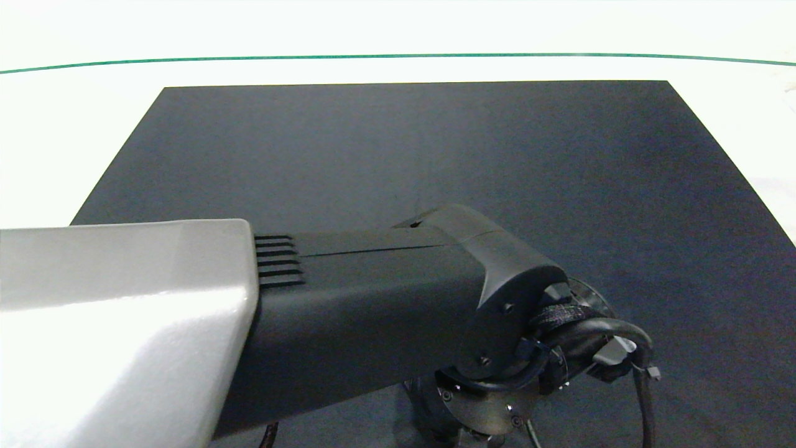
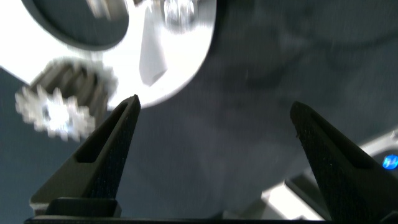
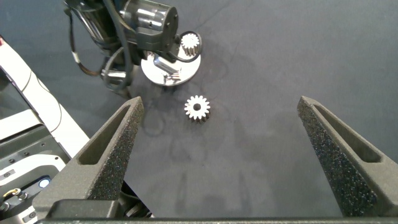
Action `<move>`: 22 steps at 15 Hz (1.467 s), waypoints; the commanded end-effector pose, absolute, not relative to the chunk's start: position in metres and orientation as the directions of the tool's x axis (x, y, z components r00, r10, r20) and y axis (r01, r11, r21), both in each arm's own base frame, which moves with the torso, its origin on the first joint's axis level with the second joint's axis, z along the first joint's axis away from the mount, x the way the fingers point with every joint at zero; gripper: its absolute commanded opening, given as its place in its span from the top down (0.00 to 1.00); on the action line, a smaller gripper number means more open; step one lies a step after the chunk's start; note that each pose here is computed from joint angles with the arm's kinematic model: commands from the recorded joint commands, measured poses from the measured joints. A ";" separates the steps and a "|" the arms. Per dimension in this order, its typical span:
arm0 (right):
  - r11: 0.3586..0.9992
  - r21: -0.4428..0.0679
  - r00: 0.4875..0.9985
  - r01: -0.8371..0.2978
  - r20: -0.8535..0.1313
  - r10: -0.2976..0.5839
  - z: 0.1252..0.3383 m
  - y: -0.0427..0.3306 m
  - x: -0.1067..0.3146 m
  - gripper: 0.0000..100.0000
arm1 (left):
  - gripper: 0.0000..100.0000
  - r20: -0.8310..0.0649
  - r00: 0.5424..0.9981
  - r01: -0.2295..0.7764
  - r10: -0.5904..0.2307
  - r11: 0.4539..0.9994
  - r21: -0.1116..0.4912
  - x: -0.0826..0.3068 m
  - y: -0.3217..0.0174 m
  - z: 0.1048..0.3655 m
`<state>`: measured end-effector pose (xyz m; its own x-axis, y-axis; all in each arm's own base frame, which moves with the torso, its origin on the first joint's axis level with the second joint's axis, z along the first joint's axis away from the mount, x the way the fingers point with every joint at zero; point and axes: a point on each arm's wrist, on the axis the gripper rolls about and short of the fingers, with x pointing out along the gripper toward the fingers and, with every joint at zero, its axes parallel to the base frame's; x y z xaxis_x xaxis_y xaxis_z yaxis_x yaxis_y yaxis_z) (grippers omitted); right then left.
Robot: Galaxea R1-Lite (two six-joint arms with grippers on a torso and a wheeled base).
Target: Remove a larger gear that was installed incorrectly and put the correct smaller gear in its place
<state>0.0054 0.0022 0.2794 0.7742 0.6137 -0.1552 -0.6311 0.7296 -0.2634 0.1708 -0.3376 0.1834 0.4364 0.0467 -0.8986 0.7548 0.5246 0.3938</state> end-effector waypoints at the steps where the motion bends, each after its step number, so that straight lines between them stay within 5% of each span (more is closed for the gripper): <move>1: 0.729 -0.266 0.774 -0.630 -0.151 0.614 0.280 0.002 0.005 0.00 | 0.00 -0.878 0.475 0.729 0.055 0.534 0.428 0.164 -0.326 0.201; 2: 0.730 -0.267 0.775 -0.629 -0.145 0.615 0.280 0.002 0.005 0.00 | 0.00 -0.854 0.515 0.703 0.076 0.533 0.471 0.161 -0.324 0.205; 5: 0.734 -0.285 0.781 -0.616 -0.101 0.617 0.284 -0.002 0.001 0.00 | 0.00 -0.841 0.539 0.674 0.041 0.577 0.460 0.162 -0.321 0.215; 11: 0.734 -0.287 0.781 -0.615 -0.098 0.617 0.284 -0.003 0.001 0.00 | 0.00 -0.747 0.641 0.586 -0.177 0.742 0.327 0.174 -0.342 0.230; 18: 0.732 -0.285 0.779 -0.619 -0.102 0.619 0.284 -0.002 0.001 0.00 | 0.00 -0.713 0.669 0.559 -0.208 0.774 0.299 0.186 -0.344 0.232; 22: 0.732 -0.286 0.779 -0.619 -0.107 0.617 0.283 -0.001 0.002 0.00 | 0.08 -0.685 0.688 0.550 -0.240 0.789 0.275 0.190 -0.346 0.237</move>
<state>0.0014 -0.0017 0.2834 0.7800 0.6176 -0.1012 -0.6176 0.7336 -0.2836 0.1900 -0.3467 0.2362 0.6860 -0.2439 -0.6855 0.5533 0.7867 0.2738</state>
